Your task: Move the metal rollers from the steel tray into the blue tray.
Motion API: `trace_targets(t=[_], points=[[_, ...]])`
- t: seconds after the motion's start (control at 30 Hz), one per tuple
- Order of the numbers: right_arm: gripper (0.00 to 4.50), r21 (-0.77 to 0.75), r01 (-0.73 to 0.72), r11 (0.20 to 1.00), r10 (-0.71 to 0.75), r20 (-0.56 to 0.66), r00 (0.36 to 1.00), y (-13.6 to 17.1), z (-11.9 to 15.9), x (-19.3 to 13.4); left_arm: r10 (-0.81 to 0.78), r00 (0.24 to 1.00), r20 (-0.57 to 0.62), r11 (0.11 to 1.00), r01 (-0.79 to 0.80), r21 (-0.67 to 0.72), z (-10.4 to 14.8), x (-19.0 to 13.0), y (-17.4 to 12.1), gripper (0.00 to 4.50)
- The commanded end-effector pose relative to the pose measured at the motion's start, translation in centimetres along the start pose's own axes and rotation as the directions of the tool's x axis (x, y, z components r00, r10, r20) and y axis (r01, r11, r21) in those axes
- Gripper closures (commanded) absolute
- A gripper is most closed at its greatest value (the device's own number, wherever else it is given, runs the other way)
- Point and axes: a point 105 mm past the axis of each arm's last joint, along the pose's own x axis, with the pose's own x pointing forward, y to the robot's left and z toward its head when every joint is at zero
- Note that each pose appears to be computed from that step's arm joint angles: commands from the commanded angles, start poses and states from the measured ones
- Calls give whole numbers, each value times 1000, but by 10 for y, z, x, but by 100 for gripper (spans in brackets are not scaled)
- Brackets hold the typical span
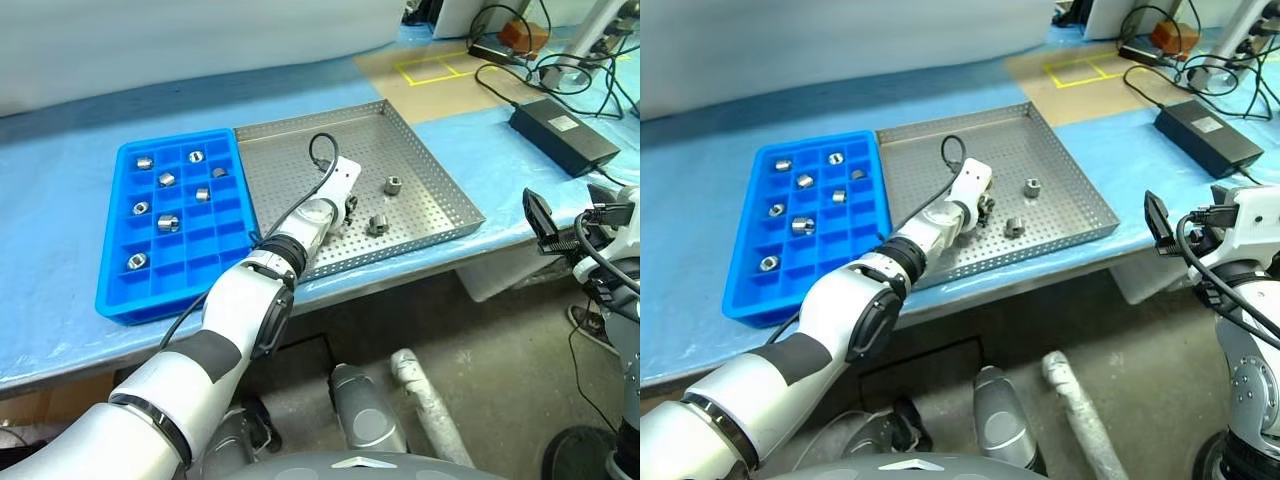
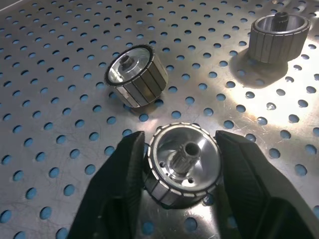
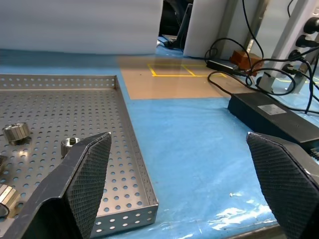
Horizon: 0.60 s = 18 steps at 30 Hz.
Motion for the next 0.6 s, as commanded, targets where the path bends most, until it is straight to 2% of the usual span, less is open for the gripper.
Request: trace_targets(t=[0.03,0.13,0.27,0.33,0.47,0.6], points=[[0,-11,-33,999,33,58,998,8,14,5,-5,997,72,999,7,-39,23,-1,4,276],[0,-5,-79,997,80,60,995,16,14,16,13,991,136,993,4,-121,43,-4,17,276],[0,18,-187,982,185,63,981,38,13,37,-53,925,376,966,142,-214,96,-20,31,276],[0,25,-228,973,226,63,972,45,11,46,-45,894,445,958,165,-234,110,-27,42,276],[0,43,-356,933,353,72,933,75,10,69,-58,834,549,984,141,-109,121,-47,65,276],[0,67,-465,883,460,85,884,101,11,84,-102,778,619,988,151,-27,114,-77,79,276]])
